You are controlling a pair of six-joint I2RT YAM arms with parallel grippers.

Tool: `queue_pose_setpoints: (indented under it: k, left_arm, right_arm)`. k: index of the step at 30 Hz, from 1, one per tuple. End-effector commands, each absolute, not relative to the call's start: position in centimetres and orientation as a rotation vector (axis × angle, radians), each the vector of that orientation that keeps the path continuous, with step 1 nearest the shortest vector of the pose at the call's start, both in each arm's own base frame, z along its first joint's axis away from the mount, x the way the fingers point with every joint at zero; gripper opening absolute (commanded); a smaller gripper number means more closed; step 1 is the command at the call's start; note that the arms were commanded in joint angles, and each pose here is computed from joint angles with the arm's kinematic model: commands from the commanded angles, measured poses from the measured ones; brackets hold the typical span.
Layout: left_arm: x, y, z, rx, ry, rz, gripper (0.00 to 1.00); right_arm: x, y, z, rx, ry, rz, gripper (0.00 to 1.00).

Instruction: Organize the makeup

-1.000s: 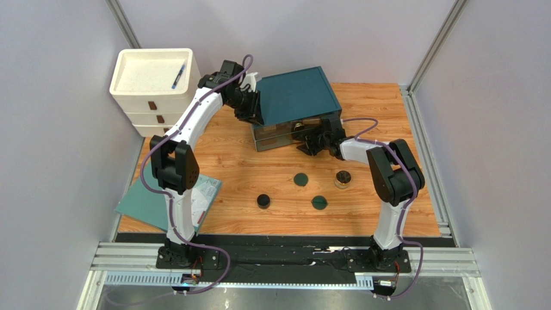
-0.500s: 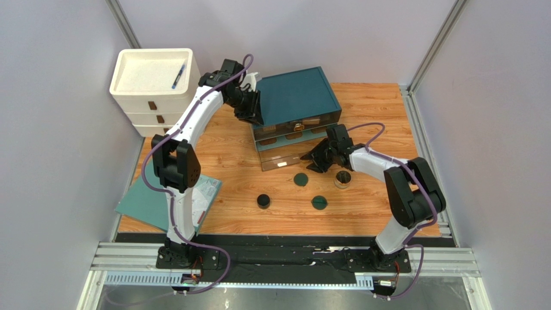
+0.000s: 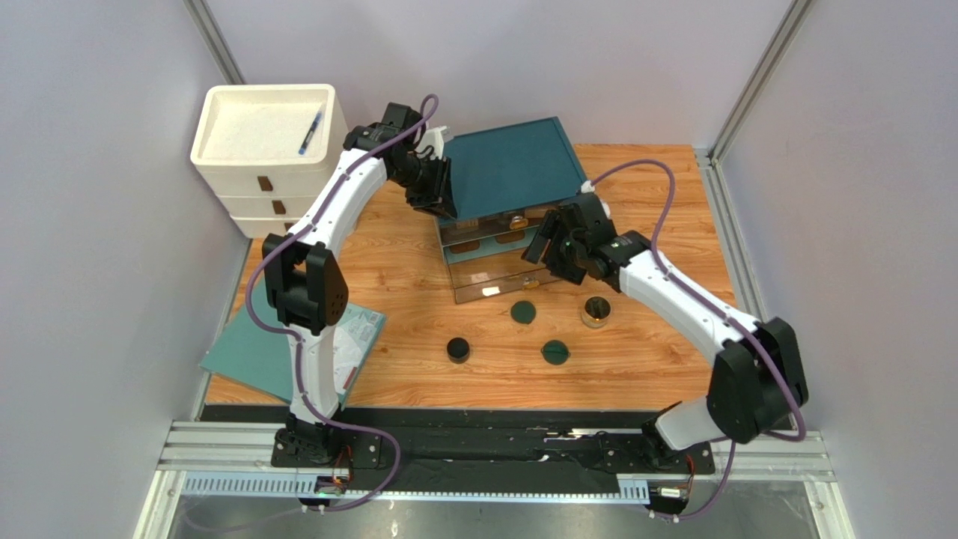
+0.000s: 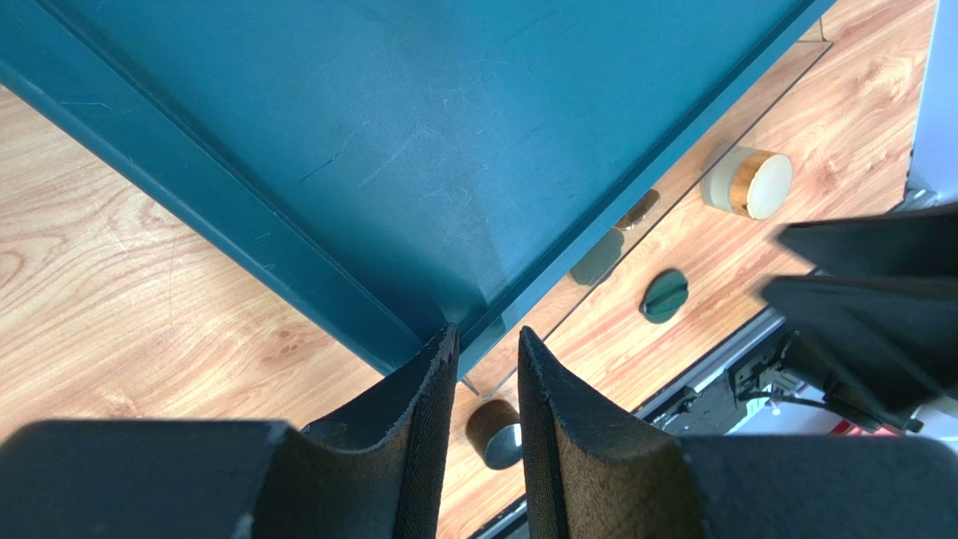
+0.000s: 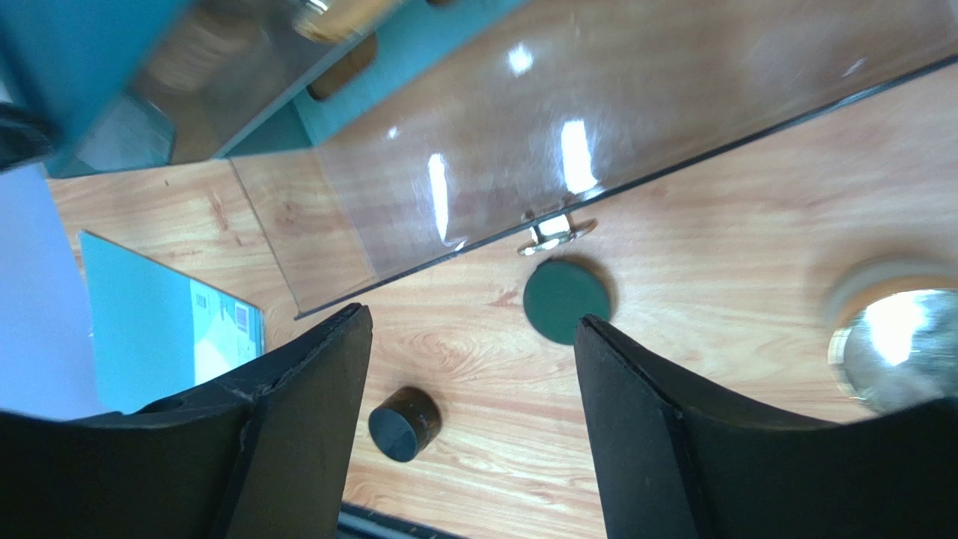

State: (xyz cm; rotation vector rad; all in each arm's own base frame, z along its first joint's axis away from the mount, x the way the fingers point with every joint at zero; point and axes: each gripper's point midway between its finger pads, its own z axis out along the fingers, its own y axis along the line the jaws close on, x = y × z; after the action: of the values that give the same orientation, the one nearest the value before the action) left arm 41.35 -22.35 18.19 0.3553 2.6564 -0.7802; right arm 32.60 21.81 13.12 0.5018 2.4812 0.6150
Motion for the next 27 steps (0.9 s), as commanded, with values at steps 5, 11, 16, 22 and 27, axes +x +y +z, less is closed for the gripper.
queue_pose_setpoints:
  k: [5,11,16,22,27]
  left_arm:
    - [38.1,-17.9,13.6,0.307,2.93,-0.573,0.36]
    - [38.1,-17.8,13.4,0.31,2.935,-0.572,0.35]
    - [38.0,-17.8,13.3,0.311,2.941,-0.572,0.35]
    - [37.6,-17.6,12.9,0.315,2.953,-0.563,0.35]
    - [37.4,-17.5,12.5,0.314,2.961,-0.558,0.35]
  right_arm:
    - [29.7,12.8,15.4,0.258,2.441,0.076,0.75]
    - [26.7,10.5,11.6,0.287,2.512,-0.03,0.88]
    - [26.3,9.4,9.6,0.34,2.522,-0.083,0.9]
    - [26.7,9.2,6.1,0.382,2.575,-0.082,0.9]
    - [28.1,10.0,4.6,0.409,2.557,-0.014,0.87]
